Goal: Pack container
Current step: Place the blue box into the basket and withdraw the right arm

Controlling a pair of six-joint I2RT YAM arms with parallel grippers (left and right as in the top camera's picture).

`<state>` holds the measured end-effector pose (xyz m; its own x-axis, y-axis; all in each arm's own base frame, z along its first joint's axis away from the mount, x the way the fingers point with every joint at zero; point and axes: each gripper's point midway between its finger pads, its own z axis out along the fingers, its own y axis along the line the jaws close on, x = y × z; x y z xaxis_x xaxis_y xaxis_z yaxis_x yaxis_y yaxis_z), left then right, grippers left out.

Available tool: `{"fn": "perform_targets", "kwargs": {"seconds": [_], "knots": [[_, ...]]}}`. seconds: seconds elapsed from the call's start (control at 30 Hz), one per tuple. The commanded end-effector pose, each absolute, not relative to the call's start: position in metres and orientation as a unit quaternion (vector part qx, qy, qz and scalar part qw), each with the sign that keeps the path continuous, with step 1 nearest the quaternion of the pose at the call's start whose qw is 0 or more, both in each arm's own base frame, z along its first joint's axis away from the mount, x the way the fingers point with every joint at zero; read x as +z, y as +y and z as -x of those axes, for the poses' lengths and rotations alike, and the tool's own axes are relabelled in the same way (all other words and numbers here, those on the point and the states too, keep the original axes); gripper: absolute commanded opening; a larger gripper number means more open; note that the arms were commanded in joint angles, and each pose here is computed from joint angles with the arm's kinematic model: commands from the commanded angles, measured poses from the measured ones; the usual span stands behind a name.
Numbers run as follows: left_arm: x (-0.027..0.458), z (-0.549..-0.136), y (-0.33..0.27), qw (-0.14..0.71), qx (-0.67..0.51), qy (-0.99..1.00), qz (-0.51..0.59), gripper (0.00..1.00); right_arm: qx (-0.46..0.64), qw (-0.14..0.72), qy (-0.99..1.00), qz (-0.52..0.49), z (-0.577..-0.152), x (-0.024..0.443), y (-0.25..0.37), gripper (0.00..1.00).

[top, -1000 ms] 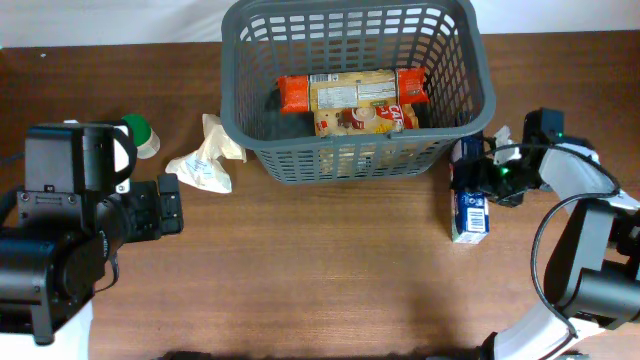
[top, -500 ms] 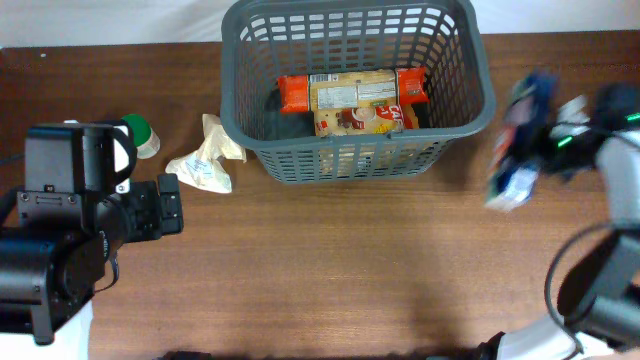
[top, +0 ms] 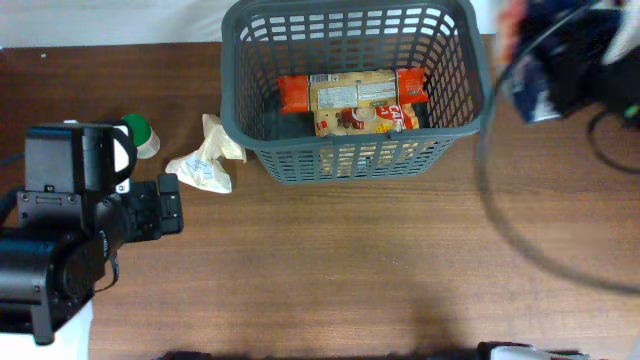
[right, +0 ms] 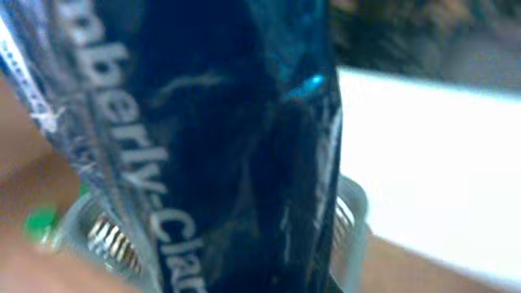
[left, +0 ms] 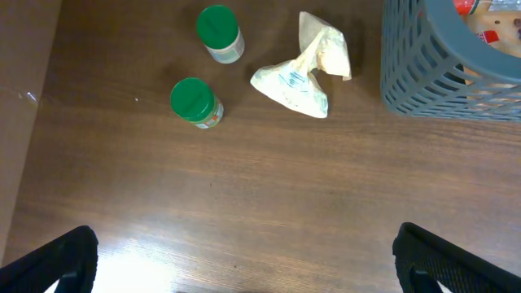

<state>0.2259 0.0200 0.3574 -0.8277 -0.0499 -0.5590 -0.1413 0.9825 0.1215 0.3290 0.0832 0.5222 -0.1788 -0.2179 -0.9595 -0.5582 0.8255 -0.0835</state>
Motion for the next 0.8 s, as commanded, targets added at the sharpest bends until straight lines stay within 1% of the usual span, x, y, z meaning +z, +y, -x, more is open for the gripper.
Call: {"fn": "perform_targets", "kwargs": {"seconds": [0.0,0.1,0.2,0.3,0.37,0.43,0.57,0.73,0.77], "knots": [[0.357,-0.226,0.023,0.288,0.084,0.952,0.053,0.99,0.081,0.567,0.692,0.440,-0.346,0.492,0.129,0.04],[0.357,-0.226,0.023,0.288,0.084,0.952,0.053,0.99,0.003,0.535,0.664,0.522,-0.368,0.464,0.151,0.04],[0.357,-0.226,0.023,0.288,0.084,0.952,0.053,0.99,-0.059,0.486,0.641,0.591,-0.399,0.424,0.166,0.04],[0.357,-0.226,0.023,0.288,0.084,0.952,0.053,0.99,-0.081,0.439,0.653,0.612,-0.434,0.380,0.174,0.04],[0.357,-0.226,0.023,0.288,0.084,0.952,0.053,0.99,-0.070,0.406,0.673,0.615,-0.453,0.344,0.177,0.04],[0.357,-0.226,0.023,0.288,0.084,0.952,0.053,0.99,-0.049,0.376,0.697,0.609,-0.463,0.314,0.180,0.04],[0.357,-0.226,0.023,0.288,0.084,0.952,0.053,0.99,-0.012,0.307,0.738,0.601,-0.468,0.257,0.182,0.04],[0.357,-0.226,0.023,0.288,0.084,0.952,0.053,0.99,0.022,0.252,0.784,0.568,-0.472,0.210,0.182,0.04],[0.357,-0.226,0.023,0.288,0.084,0.952,0.053,0.99,0.026,0.242,0.789,0.564,-0.472,0.203,0.182,0.06]]}}
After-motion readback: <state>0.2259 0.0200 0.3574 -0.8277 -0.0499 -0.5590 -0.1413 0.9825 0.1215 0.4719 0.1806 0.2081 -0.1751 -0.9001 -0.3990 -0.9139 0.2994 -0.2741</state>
